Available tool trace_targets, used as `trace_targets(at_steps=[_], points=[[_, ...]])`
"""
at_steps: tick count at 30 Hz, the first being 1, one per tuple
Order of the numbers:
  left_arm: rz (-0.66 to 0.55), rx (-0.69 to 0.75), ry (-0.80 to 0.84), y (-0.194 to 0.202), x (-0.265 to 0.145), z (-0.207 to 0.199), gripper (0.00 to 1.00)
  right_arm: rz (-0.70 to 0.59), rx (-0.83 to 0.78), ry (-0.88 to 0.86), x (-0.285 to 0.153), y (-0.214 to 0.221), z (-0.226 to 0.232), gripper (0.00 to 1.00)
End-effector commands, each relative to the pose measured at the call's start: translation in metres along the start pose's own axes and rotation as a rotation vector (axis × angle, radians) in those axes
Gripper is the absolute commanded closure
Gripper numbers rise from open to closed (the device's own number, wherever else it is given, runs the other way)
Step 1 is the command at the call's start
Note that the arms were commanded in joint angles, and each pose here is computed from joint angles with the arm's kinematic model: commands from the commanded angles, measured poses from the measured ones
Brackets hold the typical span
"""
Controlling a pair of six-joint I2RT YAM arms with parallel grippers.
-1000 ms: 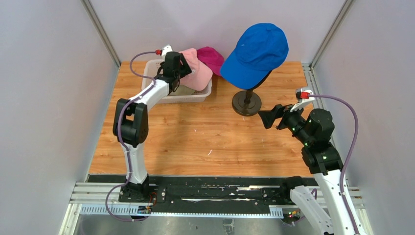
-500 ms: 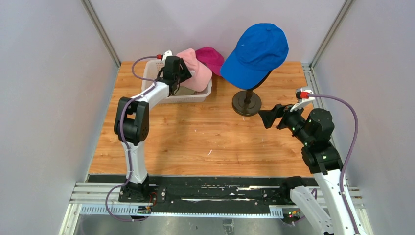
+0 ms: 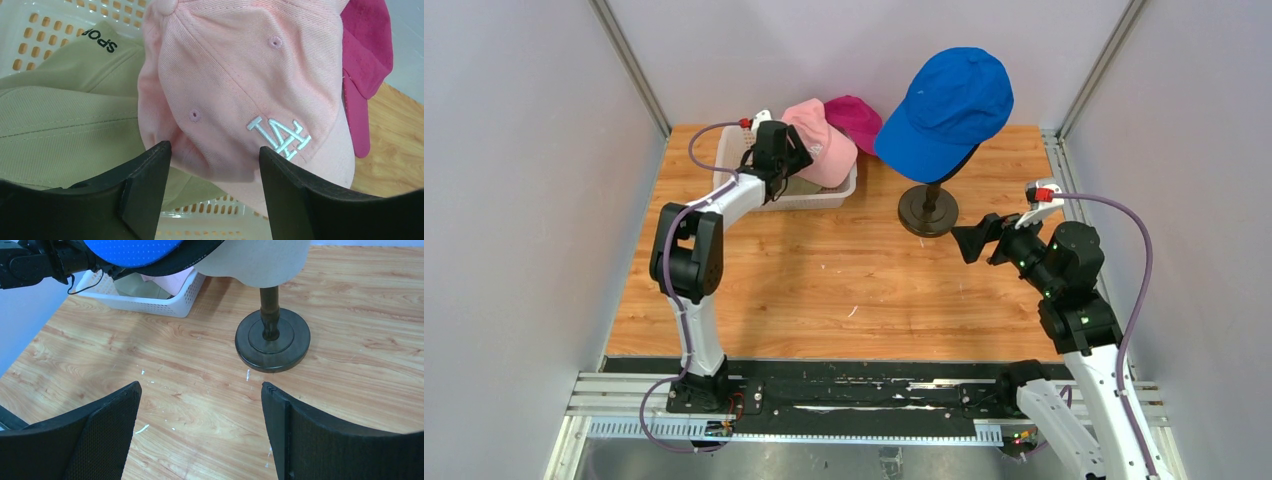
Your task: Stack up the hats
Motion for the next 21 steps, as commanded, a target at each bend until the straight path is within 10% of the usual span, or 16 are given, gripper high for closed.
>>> trace_targets(at_steps=[1,5,13,21], points=[[-0.038,-0.025,0.046,-0.018,-0.006,-0.011,0.30,-0.017,-0.013,0.015,0.002,-0.001,-0.004,0.12],[-0.026,-0.020,0.050,-0.015,0.007,-0.014,0.41,-0.016,-0.014,0.018,0.003,-0.001,-0.005,0.12],[-0.061,-0.039,0.115,-0.028,0.018,-0.031,0.98,-0.011,-0.018,0.023,0.003,0.000,-0.006,0.12],[-0.177,-0.072,0.212,-0.078,-0.061,-0.053,1.00,-0.012,-0.037,0.011,0.002,-0.004,-0.004,0.12]])
Point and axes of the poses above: each gripper's point midway between its finger pads, its own x axis out along the fingers, its own z axis along the line the jaws close on, y = z × x, the point moved 1 cm from there along -x, back along the fingers, and after that the axes turned 5 degrees about -x, right-handed, at the moved point
